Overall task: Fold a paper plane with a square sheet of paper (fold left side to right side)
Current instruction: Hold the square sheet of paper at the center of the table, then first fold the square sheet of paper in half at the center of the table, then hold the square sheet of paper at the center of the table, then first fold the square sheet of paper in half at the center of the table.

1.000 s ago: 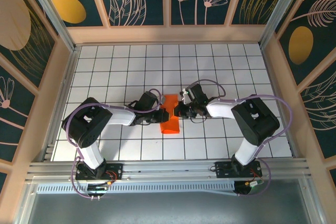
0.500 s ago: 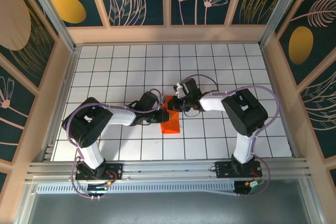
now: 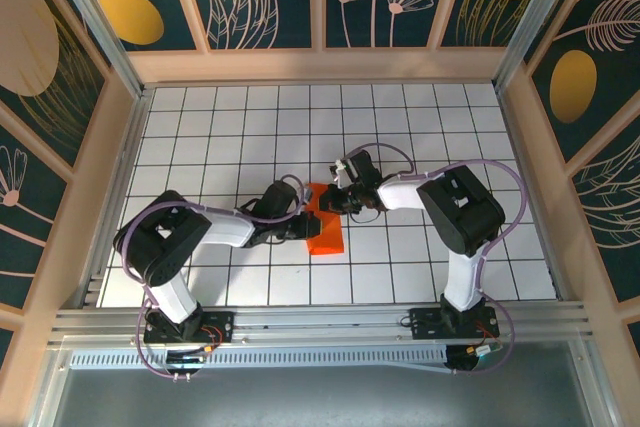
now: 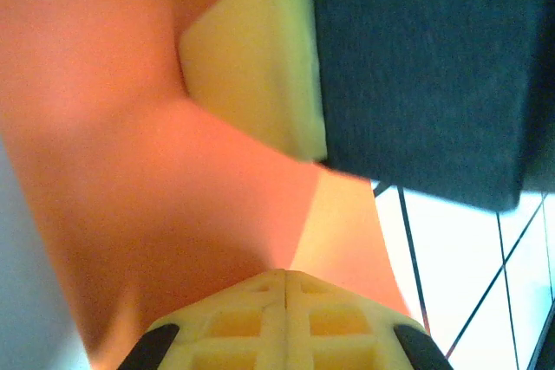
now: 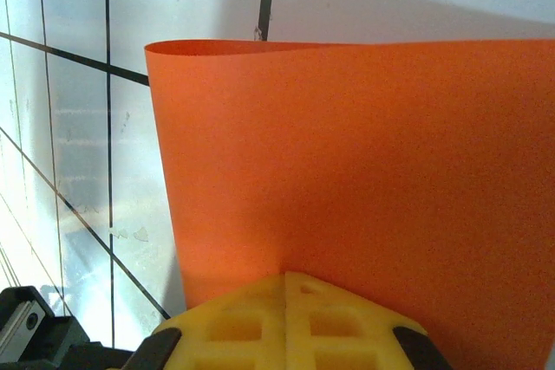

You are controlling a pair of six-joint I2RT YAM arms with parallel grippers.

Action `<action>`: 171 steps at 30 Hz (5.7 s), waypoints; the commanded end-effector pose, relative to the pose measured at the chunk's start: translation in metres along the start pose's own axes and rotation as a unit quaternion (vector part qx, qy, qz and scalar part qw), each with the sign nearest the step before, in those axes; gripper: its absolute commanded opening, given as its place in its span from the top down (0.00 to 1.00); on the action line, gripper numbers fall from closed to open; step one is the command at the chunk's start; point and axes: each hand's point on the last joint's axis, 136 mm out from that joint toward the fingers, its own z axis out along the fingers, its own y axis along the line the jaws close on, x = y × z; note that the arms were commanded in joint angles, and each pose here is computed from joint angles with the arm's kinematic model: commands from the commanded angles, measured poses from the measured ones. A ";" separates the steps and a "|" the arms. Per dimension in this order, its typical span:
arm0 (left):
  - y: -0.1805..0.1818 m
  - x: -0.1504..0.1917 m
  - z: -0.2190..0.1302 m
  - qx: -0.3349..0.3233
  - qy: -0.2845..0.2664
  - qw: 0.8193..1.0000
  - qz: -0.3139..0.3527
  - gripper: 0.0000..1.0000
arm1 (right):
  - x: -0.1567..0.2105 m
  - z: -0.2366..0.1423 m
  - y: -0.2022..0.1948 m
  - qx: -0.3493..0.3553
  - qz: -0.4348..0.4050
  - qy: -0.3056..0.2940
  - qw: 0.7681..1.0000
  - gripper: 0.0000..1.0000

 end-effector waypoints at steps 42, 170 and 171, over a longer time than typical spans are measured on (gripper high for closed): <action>-0.028 -0.013 -0.068 0.029 -0.054 0.998 -0.018 1.00 | 0.016 0.006 -0.028 0.054 -0.006 0.019 0.998 1.00; 0.001 -0.062 -0.043 0.057 -0.076 0.995 -0.031 1.00 | 0.114 -0.035 -0.084 0.181 -0.002 0.086 0.980 1.00; 0.001 -0.063 -0.040 0.057 -0.074 0.995 -0.030 1.00 | 0.114 -0.035 -0.083 0.181 -0.003 0.086 0.980 1.00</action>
